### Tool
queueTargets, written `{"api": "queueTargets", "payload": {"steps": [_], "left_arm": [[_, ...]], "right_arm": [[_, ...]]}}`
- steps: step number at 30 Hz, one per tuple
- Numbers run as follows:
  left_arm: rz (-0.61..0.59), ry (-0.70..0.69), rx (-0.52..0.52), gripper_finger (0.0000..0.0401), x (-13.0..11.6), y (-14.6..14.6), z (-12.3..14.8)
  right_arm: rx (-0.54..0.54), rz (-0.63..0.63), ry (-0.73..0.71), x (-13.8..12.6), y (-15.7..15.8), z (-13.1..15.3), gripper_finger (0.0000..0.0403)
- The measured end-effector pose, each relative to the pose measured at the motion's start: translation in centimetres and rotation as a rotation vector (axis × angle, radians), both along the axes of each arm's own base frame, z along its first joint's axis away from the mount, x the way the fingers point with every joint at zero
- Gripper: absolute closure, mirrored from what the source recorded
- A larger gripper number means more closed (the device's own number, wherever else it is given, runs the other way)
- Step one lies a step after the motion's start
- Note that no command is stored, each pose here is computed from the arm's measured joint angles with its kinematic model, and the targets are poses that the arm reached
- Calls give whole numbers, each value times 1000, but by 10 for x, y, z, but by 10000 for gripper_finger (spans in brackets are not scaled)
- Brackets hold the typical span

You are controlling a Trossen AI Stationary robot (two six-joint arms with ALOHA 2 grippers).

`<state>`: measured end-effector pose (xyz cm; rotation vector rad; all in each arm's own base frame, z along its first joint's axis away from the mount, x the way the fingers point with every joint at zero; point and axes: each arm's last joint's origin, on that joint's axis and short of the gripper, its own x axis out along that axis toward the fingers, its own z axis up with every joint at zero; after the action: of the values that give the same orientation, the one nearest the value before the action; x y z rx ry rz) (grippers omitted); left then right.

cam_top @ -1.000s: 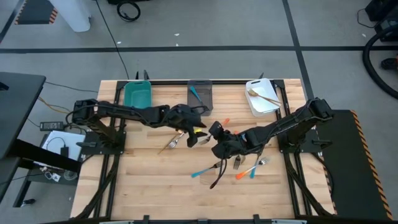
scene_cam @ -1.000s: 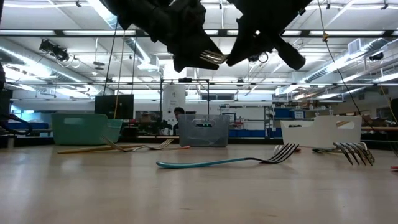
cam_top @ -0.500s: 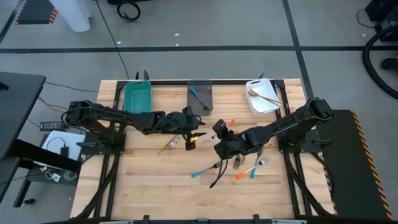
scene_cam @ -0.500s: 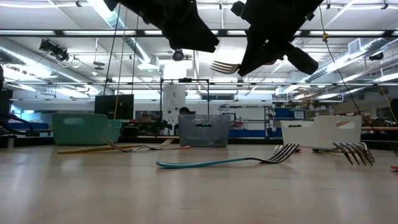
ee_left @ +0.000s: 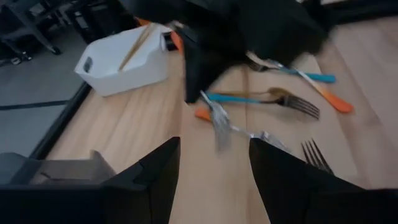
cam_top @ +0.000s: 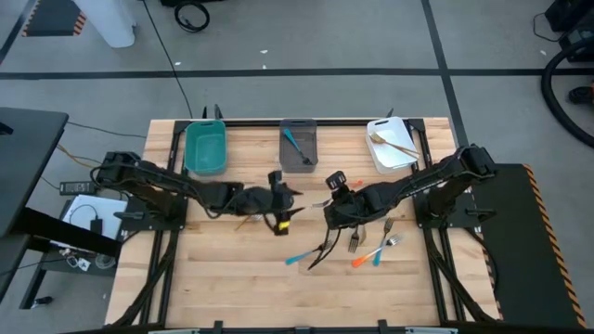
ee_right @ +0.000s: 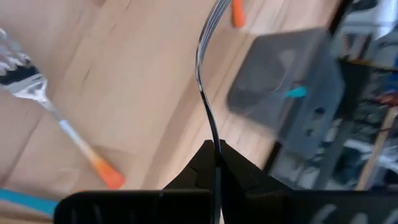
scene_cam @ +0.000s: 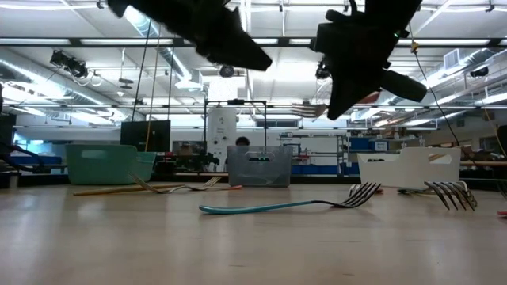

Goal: Sort silverware by color (type)
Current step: Put the bottom left orange fork into the green bin

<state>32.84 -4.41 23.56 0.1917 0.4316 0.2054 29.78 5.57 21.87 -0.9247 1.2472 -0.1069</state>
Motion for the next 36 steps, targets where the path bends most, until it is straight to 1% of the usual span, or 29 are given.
{"api": "queueTargets", "payload": {"steps": [4, 10, 13, 16, 20, 28, 33, 36], "left_arm": [[43, -6, 15, 200, -10, -2, -12], [87, -64, 24, 200, -26, 0, -1], [116, -113, 28, 200, -39, 3, 6], [121, -191, 26, 200, -52, 7, 11], [128, -293, 43, 200, -68, 14, 17], [169, -370, 91, 200, -85, 30, 37], [152, -407, 88, 200, -92, 27, 45], [121, -395, 100, 200, -94, 22, 46]], "right_arm": [[38, -71, 6, -1, -11, -1, 395], [113, -205, -12, 1, -38, -2, 395], [147, -302, -35, 1, -54, -3, 395], [158, -390, -58, 1, -69, -3, 395], [148, -492, -85, -1, -91, -3, 395], [83, -654, -116, -9, -131, -2, 395], [76, -732, -100, -17, -151, -2, 395], [70, -789, -74, -25, -161, -3, 395]]}}
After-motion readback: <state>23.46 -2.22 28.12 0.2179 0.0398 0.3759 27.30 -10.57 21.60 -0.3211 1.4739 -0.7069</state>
